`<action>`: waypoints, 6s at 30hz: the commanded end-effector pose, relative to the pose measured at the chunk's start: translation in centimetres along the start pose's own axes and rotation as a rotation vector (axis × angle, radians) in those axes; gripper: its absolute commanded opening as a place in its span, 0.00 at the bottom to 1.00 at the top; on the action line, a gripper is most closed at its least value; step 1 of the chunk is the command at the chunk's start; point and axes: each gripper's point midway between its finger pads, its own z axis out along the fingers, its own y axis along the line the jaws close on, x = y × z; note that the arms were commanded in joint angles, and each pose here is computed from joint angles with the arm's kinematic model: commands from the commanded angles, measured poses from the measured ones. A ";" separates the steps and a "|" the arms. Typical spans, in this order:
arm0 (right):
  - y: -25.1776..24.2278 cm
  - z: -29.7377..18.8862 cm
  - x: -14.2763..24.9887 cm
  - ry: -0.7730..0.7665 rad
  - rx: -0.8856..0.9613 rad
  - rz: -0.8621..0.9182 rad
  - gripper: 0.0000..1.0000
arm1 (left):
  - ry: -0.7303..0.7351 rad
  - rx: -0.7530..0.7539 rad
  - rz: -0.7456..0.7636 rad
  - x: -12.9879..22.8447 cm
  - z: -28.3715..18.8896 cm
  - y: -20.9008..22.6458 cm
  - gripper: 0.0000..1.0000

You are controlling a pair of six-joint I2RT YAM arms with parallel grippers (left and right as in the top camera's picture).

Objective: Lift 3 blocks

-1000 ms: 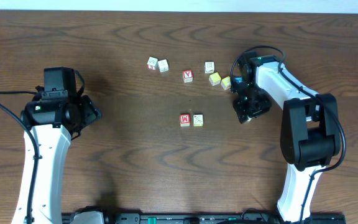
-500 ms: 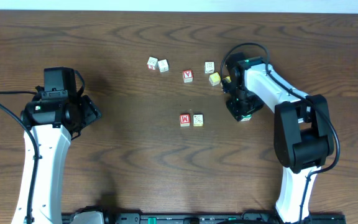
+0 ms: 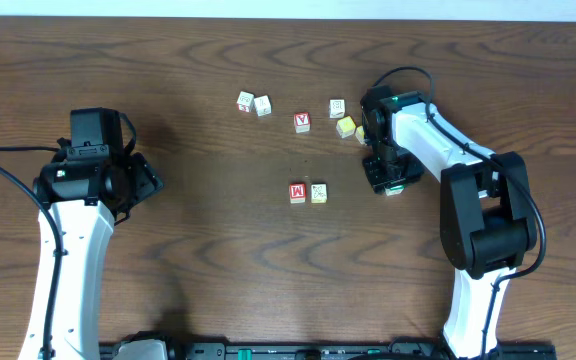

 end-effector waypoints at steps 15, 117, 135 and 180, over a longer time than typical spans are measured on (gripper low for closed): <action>-0.1 0.9 0.2 0.027 -0.108 0.185 0.40 | -0.002 -0.011 -0.009 -0.1 0.0 0.2 0.85; 8.1 -6.3 -1.7 -0.027 -0.305 0.067 0.45 | -0.002 -0.011 -0.009 -0.1 0.0 0.2 0.85; 9.8 -4.2 -0.9 -0.052 -0.190 -0.110 0.56 | -0.002 -0.011 -0.009 -0.1 0.0 0.2 0.85; 10.9 -2.2 -0.5 -0.012 -0.247 0.167 0.36 | -0.002 -0.011 -0.009 -0.1 0.0 0.2 0.85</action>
